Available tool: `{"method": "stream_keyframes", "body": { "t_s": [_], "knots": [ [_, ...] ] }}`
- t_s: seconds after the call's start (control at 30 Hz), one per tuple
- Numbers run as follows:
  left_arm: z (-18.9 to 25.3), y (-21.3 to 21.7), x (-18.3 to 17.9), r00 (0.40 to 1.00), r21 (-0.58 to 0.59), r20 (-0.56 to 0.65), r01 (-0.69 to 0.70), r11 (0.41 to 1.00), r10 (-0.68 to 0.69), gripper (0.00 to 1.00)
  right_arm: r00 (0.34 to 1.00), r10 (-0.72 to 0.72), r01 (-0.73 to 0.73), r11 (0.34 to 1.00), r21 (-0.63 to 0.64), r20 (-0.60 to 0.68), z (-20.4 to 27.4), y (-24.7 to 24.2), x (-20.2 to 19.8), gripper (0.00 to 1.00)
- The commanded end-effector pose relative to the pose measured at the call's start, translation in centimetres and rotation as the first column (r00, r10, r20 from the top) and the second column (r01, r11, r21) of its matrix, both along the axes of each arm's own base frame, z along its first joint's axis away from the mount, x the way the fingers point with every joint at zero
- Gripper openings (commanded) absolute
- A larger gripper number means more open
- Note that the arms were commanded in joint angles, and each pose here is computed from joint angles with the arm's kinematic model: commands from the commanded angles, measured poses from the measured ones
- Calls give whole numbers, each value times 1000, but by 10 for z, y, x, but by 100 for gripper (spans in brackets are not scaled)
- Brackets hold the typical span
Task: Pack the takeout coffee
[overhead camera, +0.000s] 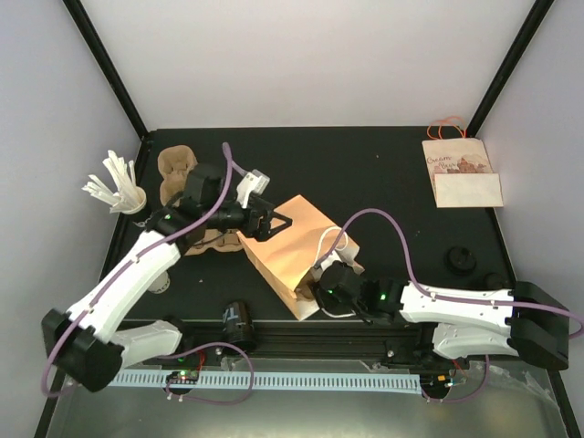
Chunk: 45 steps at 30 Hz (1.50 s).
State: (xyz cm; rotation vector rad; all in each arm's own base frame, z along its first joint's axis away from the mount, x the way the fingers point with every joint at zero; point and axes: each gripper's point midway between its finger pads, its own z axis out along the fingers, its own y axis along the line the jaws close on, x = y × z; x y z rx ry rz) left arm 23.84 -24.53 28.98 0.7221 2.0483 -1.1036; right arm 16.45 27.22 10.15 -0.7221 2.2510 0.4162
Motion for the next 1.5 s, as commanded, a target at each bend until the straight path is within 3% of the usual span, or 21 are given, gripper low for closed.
{"method": "stream_keyframes", "body": {
  "t_s": [0.0, 0.1, 0.2, 0.37, 0.6, 0.8, 0.97, 1.03, 1.3, 1.47],
  "knots": [
    [-17, -5, 13, 993, -2, -112, 35, 999, -35, 91, 996, -66, 64, 997, 44, 53, 8, -7, 12, 66],
    [14, -21, -14, 983, -82, 33, 181, 980, -179, 91, 998, -48, 45, 997, 58, 51, 10, -5, 11, 65],
    [22, -32, -37, 958, -57, 134, 264, 963, -254, 93, 998, 1, -8, 994, 105, 60, 18, 8, 8, 65],
    [18, -44, -68, 922, -26, 163, 359, 933, -350, 85, 995, 36, -45, 994, 103, 89, 24, 20, 11, 65],
    [19, -56, -68, 933, 7, 159, 326, 945, -323, 71, 993, 66, -75, 993, 87, 99, 27, 31, 13, 64],
    [5, -72, -65, 939, 36, 105, 325, 945, -327, 50, 993, 71, -80, 993, 85, 98, 28, 36, 15, 64],
    [2, -69, -56, 953, 83, 95, 280, 956, -287, 11, 991, 85, -95, 991, 93, 102, 29, 40, 14, 64],
    [8, -64, -53, 959, 106, 108, 252, 962, -263, 2, 991, 87, -96, 991, 91, 102, 28, 39, 14, 64],
    [19, -49, -50, 966, 115, 166, 180, 977, -197, 2, 987, 106, -119, 988, 101, 124, 30, 32, 9, 63],
    [21, -48, -59, 956, 92, 186, 214, 973, -228, 2, 943, 272, -302, 941, 152, 193, 44, 36, -14, 59]
  ]
}}
